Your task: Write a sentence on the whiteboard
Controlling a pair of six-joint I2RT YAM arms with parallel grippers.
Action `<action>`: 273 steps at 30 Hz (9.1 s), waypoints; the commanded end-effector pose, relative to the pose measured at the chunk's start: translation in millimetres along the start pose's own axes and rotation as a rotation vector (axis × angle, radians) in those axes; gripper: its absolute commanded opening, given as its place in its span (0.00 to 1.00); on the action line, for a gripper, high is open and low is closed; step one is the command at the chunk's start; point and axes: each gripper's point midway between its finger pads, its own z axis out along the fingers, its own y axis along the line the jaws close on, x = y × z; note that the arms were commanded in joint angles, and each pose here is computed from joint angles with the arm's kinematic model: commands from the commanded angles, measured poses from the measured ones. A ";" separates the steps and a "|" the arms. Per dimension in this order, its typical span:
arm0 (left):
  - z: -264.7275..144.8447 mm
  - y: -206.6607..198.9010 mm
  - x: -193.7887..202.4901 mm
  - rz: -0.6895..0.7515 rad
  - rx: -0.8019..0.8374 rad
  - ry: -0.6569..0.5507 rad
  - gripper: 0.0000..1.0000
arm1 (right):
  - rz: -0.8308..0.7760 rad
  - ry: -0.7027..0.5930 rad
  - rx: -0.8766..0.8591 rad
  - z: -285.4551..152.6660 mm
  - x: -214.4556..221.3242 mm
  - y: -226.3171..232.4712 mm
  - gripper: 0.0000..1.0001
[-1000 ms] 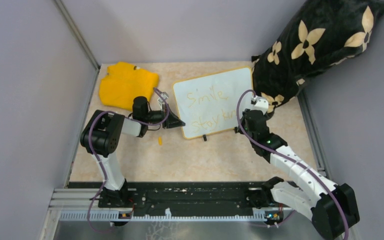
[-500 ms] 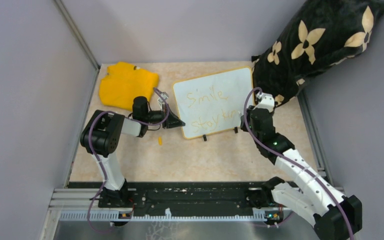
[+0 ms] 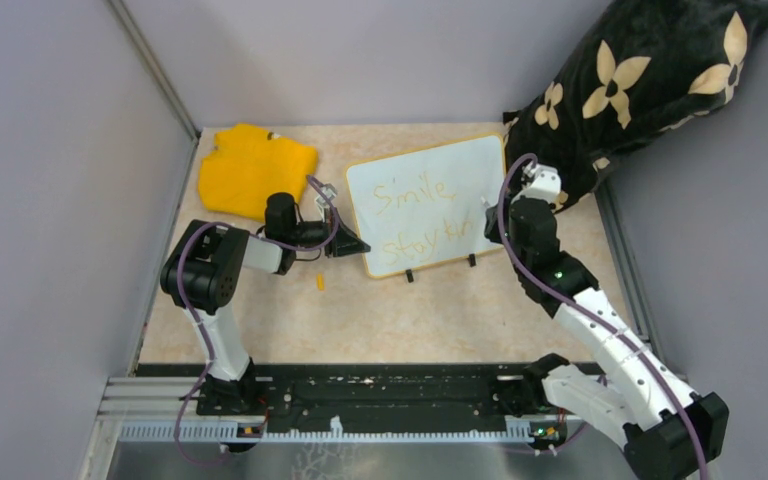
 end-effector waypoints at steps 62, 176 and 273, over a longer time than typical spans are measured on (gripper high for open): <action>0.0 11.9 10.7 -0.055 -0.059 0.020 0.00 | 0.125 0.067 0.063 37.4 49.8 -38.1 0.00; 0.1 12.2 10.7 -0.059 -0.060 0.020 0.00 | 0.121 0.086 0.052 30.7 40.0 -36.6 0.00; -0.2 15.1 12.7 -0.059 -0.074 0.026 0.00 | 0.163 0.174 -0.150 34.6 84.1 12.5 0.00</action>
